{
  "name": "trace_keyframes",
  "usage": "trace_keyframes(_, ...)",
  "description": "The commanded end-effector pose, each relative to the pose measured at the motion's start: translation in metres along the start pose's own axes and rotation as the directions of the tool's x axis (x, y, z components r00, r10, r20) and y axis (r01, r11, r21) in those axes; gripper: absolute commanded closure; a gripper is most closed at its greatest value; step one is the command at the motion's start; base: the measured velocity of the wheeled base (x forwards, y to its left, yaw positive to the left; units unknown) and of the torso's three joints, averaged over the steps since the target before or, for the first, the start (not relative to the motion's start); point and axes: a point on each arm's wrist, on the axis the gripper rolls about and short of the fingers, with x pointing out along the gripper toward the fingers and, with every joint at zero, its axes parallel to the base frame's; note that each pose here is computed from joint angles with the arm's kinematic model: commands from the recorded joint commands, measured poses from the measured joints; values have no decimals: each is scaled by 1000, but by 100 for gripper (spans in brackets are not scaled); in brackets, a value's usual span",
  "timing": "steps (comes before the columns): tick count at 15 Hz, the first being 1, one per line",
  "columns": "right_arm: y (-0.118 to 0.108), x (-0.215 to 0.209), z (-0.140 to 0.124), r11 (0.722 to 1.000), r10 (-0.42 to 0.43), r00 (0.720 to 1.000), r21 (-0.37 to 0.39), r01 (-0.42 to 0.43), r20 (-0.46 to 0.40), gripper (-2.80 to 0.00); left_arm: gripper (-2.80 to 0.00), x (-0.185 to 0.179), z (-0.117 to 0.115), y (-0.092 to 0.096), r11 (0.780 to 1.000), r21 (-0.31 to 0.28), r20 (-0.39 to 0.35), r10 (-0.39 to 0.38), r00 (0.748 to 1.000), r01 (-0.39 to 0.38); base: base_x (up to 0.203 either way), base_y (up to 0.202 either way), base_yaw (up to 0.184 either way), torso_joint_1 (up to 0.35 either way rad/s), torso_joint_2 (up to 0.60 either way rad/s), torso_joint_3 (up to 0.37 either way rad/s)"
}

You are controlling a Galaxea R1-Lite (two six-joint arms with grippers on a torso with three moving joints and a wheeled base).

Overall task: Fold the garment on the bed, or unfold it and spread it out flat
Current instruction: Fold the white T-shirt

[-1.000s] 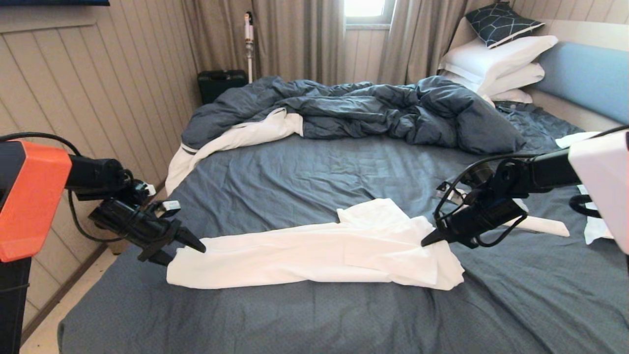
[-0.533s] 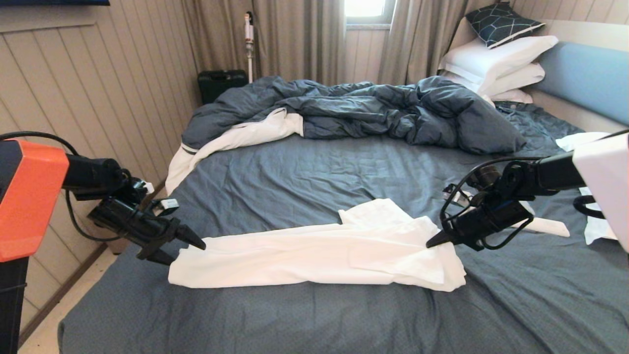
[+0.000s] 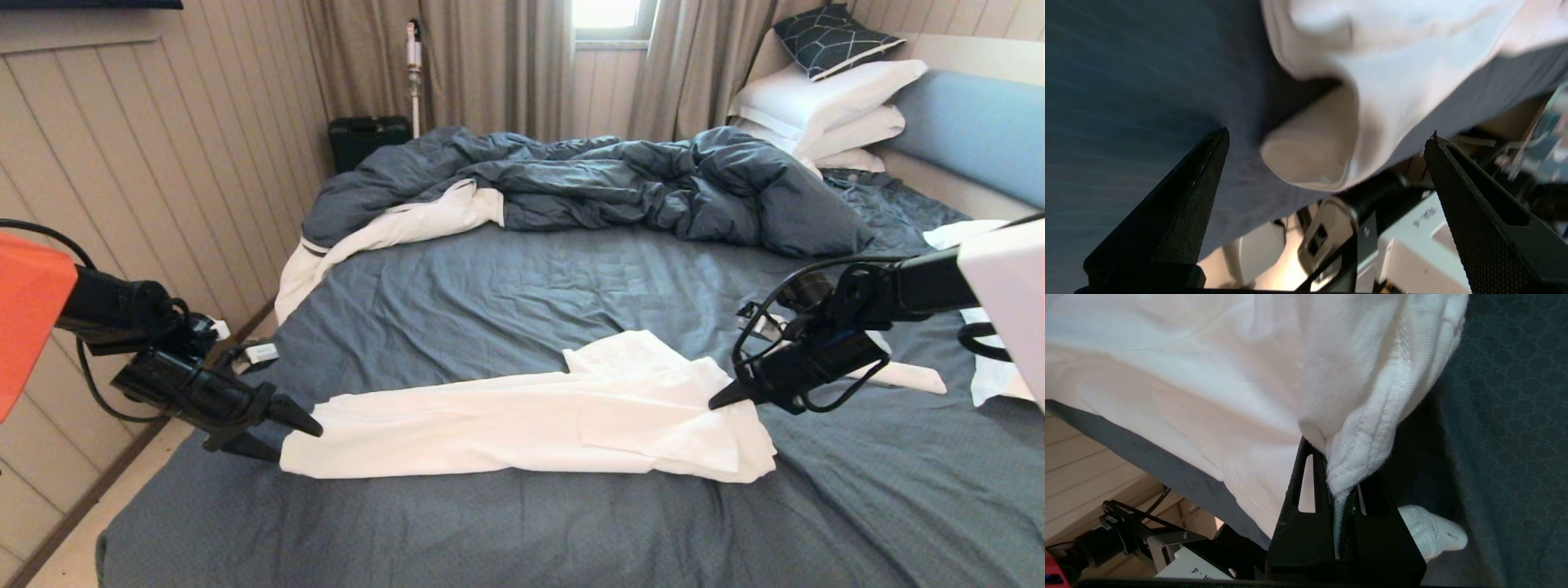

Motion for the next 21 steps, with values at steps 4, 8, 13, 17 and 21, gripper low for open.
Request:
trace_keyframes(4,1,1,0,1000,4,1000,-1,-4,-3,0,-280,13,2,-12,998,52,-24,20,1000,-19,0,0,0,0,0,0)
trace_keyframes(8,0,-1,2,1000,4,1000,-2,-4,4,0,-280,34,14,-26,992,101,-22,71,997,-69,0,0,0,0,0,0)
trace_keyframes(13,-1,-2,2,1000,3,1000,-3,-2,11,0,-280,38,18,-28,991,90,-25,104,994,-102,0,0,0,0,0,0)
trace_keyframes(17,-1,-3,2,1000,2,1000,-3,-2,13,0,0,39,17,-29,991,87,-31,104,994,-101,0,0,0,0,0,0)
trace_keyframes(21,-3,-1,0,1000,3,1000,7,-3,1,0,0,34,12,-32,996,38,-51,83,995,-81,0,0,0,0,0,0)
